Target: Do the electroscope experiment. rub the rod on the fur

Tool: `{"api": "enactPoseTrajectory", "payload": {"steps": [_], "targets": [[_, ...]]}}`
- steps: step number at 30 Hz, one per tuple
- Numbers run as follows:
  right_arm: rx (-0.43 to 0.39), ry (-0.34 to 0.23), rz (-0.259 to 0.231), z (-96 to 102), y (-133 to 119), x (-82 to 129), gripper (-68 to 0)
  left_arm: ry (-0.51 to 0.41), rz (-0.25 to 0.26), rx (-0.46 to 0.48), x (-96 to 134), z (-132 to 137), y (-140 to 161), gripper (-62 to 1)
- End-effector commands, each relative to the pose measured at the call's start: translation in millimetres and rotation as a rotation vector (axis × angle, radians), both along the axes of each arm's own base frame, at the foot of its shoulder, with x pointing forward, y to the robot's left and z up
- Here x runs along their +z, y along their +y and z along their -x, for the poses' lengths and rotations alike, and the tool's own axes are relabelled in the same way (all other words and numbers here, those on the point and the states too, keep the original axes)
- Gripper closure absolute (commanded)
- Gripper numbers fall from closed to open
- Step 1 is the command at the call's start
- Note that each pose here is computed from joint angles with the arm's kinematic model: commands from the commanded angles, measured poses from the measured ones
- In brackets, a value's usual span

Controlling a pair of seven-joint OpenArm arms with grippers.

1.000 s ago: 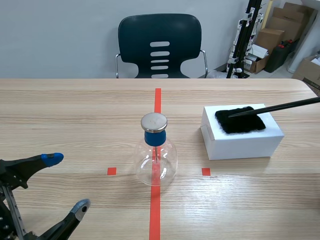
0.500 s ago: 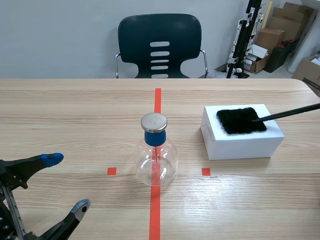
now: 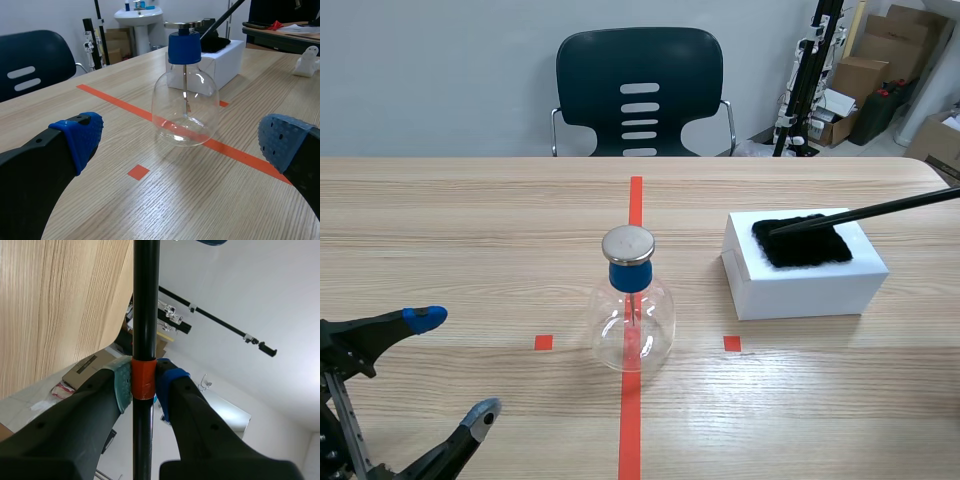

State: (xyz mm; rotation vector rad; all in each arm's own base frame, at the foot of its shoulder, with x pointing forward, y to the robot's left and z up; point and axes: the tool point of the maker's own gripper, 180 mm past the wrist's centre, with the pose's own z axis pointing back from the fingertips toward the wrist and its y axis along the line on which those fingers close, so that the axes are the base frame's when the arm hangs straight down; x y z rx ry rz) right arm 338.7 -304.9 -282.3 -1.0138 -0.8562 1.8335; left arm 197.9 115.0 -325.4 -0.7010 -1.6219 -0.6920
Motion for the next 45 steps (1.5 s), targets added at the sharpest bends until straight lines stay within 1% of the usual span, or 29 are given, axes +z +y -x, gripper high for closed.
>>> {"api": "enactPoseTrajectory", "payload": {"steps": [1,3,6,11,12,14,17,21,27,31,34,39,40,45], "targets": [[-0.021,-0.022,0.032,-6.2,-11.9,13.5,-0.4,-0.020,0.025,0.001,6.9,-1.2,-0.8,-62.3],[-0.053,-0.015,0.047,-6.0,-20.9,13.4,-0.4,-0.020,0.025,0.001,6.9,-1.2,-0.8,-62.3],[-0.076,-0.005,0.063,-4.2,-34.1,14.3,-0.4,-0.020,0.025,0.001,6.9,-1.2,-0.8,-62.3],[-0.122,0.011,0.077,-0.9,-56.8,15.8,-0.4,-0.020,0.025,0.001,6.9,-1.2,-0.8,-62.3],[-0.135,0.012,0.086,-0.4,-61.8,16.1,-0.4,-0.020,0.025,0.001,6.9,-1.2,-0.8,-62.3],[-0.142,0.018,0.089,0.9,-65.7,14.9,-0.4,-0.020,0.025,0.001,6.9,-1.2,-0.8,-62.3],[-0.136,0.022,0.079,1.4,-63.1,12.9,-0.4,-0.020,0.025,0.001,6.9,-1.2,-0.8,-62.3],[-0.113,0.006,0.045,-0.8,-47.8,9.7,-0.4,-0.020,0.024,0.001,6.9,-1.3,-0.8,-62.3],[-0.089,-0.003,0.029,-6.3,-24.2,-1.5,-0.4,-0.020,0.025,0.001,6.9,-1.2,-0.8,-62.3],[-0.097,-0.015,0.017,-10.5,-18.5,-3.0,-0.4,-0.020,0.024,0.001,6.9,-1.3,-0.8,-62.3],[-0.098,-0.015,0.025,-10.4,-21.5,-1.0,-0.4,-0.019,0.024,0.000,6.8,-1.1,-0.9,-62.3],[-0.123,-0.013,0.038,-7.1,-39.9,9.5,-0.4,-0.019,0.024,0.000,6.7,-1.1,-0.9,-62.3],[-0.135,-0.013,0.048,-6.2,-45.5,11.3,-0.4,-0.019,0.024,0.001,6.5,-1.1,-0.9,-62.3],[-0.149,0.001,0.060,-3.0,-56.2,11.6,-0.4,-0.019,0.024,0.001,6.6,-1.1,-0.9,-62.3]]}}
